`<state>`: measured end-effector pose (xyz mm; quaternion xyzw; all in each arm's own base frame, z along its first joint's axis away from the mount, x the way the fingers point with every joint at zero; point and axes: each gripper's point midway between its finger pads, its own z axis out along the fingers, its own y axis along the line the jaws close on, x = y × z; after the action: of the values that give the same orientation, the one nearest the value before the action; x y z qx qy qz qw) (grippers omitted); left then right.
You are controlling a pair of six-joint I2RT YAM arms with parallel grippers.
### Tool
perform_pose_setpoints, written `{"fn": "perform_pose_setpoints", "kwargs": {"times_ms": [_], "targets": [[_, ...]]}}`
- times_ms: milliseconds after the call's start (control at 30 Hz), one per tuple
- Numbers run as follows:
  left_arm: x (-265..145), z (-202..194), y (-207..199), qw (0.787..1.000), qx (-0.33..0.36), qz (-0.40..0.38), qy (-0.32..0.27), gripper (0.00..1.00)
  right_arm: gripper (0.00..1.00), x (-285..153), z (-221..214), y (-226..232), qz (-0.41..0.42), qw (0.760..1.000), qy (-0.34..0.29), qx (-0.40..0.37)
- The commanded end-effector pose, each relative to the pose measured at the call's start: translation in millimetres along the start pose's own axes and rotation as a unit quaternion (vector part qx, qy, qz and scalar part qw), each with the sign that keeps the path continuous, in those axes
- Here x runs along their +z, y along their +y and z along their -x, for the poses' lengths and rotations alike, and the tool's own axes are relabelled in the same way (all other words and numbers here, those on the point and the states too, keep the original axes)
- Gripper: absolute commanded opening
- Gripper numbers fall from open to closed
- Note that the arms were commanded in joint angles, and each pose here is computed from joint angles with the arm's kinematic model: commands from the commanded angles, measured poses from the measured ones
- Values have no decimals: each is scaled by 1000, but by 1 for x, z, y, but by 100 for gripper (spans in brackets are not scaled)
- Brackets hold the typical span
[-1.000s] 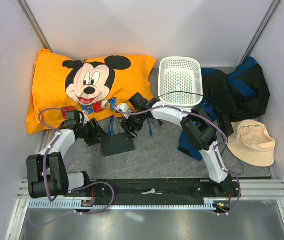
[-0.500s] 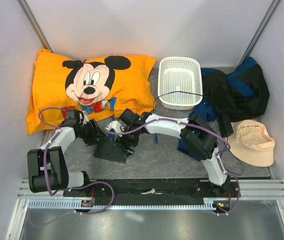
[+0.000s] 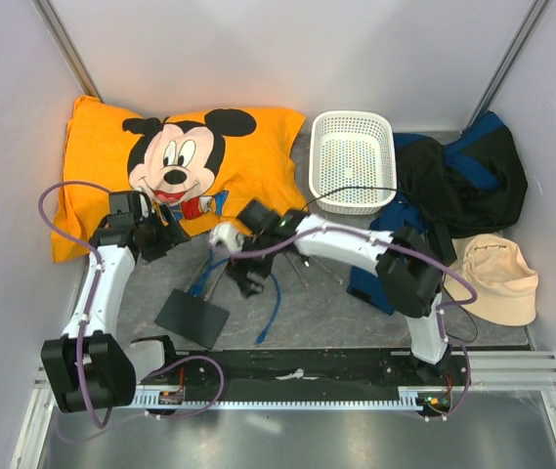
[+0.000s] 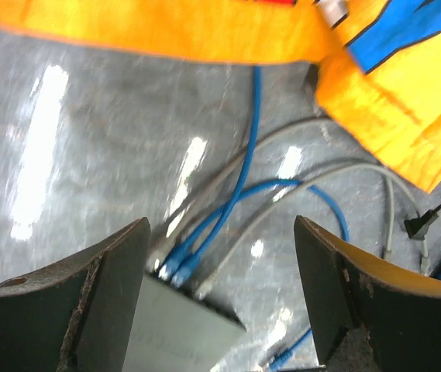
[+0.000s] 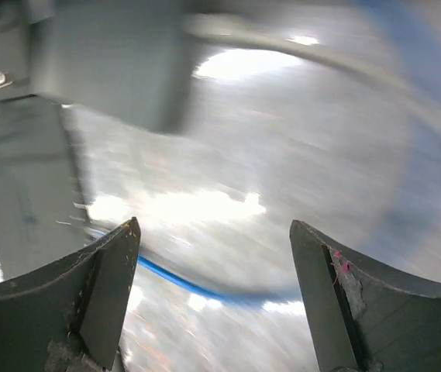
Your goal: Pull the plug from the switch port
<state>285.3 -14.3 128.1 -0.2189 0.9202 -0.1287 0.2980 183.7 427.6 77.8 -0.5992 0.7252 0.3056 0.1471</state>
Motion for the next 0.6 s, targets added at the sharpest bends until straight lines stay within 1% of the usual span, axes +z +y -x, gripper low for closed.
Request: {"fn": "perform_pose_setpoints", "kwargs": {"times_ms": [0, 33, 100, 133, 167, 200, 233, 267, 333, 400, 433, 467, 533, 567], "targets": [[-22, -21, 18, 996, -66, 46, 25, 82, 86, -64, 36, -54, -67, 997, -44, -10], [-25, -24, 21, 995, -79, 50, 28, 81, 86, -60, 36, -65, -82, 996, -38, -11], [-29, -24, 29, 993, -106, 55, 26, 81, 85, -62, 63, -77, -95, 993, -64, -37], [-29, -26, 33, 992, -113, 58, 28, 80, 86, -48, 63, -85, -94, 993, -59, -35], [-28, -28, 40, 989, -128, 66, 28, 80, 86, -50, 82, -90, -101, 991, -76, -49], [-29, -28, 43, 988, -136, 68, 24, 80, 85, -45, 85, -93, -104, 990, -74, -56], [-29, -27, 46, 987, -146, 71, 20, 80, 85, -30, 83, -98, -106, 989, -59, -85], [-28, -29, 51, 984, -164, 74, 17, 79, 85, -29, 87, -104, -126, 985, -54, -107], [-28, -29, 48, 982, -180, 55, 15, 78, 83, -16, 82, -111, -138, 979, -34, -149], [-27, -28, 48, 979, -200, 40, 9, 77, 82, -9, 74, -120, -145, 976, -18, -162], [-28, -26, 47, 978, -204, 36, 2, 77, 82, -5, 69, -123, -141, 973, -8, -184], [-28, -26, 49, 978, -207, 32, -4, 77, 82, 1, 56, -122, -132, 972, 8, -196], [-30, -25, 50, 977, -211, 28, -13, 76, 82, 2, 48, -123, -131, 967, 19, -216], [-30, -27, 53, 977, -212, 31, -15, 76, 83, 7, 35, -125, -130, 966, 34, -221]]}}
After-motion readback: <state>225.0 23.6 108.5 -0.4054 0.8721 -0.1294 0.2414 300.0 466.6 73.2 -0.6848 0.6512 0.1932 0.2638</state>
